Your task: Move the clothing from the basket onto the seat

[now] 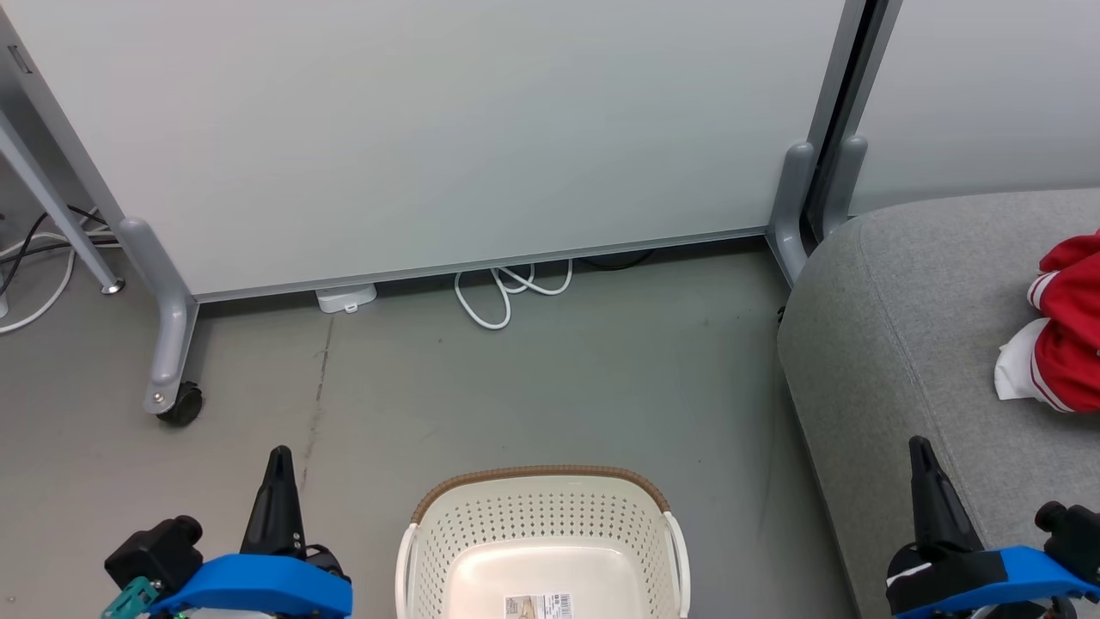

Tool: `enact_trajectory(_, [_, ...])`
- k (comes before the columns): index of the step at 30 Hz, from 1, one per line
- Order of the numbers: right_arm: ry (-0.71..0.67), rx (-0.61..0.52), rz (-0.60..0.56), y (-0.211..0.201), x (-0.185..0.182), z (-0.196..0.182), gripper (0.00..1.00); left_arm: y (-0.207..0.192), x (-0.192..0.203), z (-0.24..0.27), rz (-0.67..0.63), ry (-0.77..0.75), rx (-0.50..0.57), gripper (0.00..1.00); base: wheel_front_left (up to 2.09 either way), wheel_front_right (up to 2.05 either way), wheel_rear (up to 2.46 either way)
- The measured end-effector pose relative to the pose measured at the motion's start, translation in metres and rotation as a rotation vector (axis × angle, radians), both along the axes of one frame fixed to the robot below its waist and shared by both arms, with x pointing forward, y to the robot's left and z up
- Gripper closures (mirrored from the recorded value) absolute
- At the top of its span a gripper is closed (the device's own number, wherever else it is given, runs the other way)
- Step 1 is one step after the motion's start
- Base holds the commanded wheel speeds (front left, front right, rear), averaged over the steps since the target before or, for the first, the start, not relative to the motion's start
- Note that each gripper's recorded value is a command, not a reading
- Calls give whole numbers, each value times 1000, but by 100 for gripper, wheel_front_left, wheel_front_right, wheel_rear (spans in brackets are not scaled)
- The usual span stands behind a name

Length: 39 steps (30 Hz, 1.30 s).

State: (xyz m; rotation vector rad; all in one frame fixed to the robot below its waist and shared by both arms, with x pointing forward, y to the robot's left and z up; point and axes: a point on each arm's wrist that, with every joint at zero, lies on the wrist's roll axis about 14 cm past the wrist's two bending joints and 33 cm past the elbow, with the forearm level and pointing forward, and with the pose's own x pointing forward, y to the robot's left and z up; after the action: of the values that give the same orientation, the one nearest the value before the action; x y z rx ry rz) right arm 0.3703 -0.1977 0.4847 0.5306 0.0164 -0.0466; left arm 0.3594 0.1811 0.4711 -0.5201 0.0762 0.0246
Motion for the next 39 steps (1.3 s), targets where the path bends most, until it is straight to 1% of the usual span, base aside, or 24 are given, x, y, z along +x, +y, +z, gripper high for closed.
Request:
enact_trajectory(20, [10, 288, -24, -3, 5, 1, 100, 9, 8, 5, 48, 9, -287, 100, 0, 0, 0])
enact_trajectory(39, [9, 512, -26, -3, 8, 4, 100, 14, 14, 10, 68, 6, -514, 100, 0, 0, 0])
